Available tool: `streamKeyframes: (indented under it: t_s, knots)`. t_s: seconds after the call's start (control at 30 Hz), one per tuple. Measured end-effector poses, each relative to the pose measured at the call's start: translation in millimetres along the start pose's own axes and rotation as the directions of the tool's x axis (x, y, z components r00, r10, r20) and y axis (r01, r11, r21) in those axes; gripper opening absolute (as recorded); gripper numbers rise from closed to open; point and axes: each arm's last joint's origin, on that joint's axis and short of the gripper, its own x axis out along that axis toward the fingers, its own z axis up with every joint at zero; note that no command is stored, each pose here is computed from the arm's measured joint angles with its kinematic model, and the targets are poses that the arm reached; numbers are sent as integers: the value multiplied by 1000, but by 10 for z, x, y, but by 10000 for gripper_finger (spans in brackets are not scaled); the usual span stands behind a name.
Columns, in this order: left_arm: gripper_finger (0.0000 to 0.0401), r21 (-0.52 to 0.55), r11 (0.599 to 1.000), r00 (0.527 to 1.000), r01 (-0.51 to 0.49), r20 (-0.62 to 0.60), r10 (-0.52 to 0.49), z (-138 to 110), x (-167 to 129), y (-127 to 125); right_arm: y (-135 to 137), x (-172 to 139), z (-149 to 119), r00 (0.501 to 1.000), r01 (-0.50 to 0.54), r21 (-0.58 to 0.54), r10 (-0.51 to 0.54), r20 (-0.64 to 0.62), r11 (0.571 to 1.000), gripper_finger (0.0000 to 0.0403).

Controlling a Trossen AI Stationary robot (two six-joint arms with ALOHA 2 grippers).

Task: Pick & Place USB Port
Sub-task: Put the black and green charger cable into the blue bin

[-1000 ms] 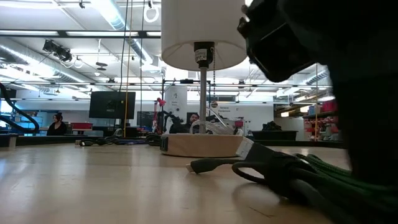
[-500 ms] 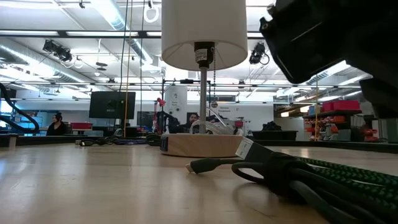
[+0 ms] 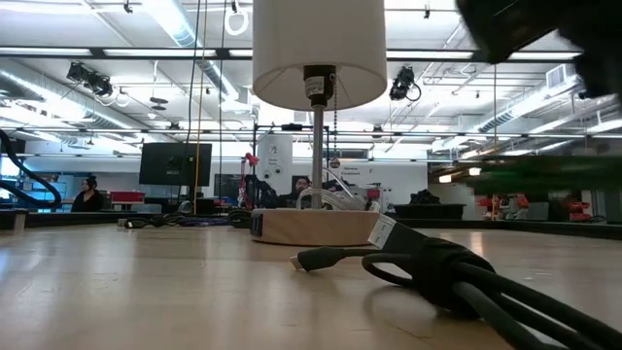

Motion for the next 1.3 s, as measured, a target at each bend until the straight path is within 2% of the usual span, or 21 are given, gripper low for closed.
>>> streamKeyframes:
  t_s: [0.33, 0.43, 0.57, 1.0, 1.17, 1.3]
  knots:
    - [117, 1, 1000, 1000, -7, -30, 7, -42, -1, 10, -279, -615, -237, 977, -5, 15, 8, -214, 1000, 0]
    - [117, -10, 1000, 1000, -8, -30, 7, -43, -1, 10, -350, -657, -381, 952, 57, -12, -58, -302, 998, 0]
    - [117, -11, 1000, 1000, -8, -30, 7, -43, -1, 11, -359, -672, -601, 917, 63, -83, -90, -388, 995, 0]
    - [117, -16, 1000, 1000, -8, -30, 7, -43, -1, 10, -466, -697, -1267, 871, 208, -109, -234, -431, 972, 0]
    - [117, -17, 1000, 1000, -8, -30, 8, -43, -1, 11, -482, -703, -1409, 868, 227, -87, -242, -434, 970, 0]
    - [117, -17, 1000, 1000, -8, -30, 7, -43, -1, 11, -487, -701, -1471, 885, 228, -75, -239, -400, 971, 0]
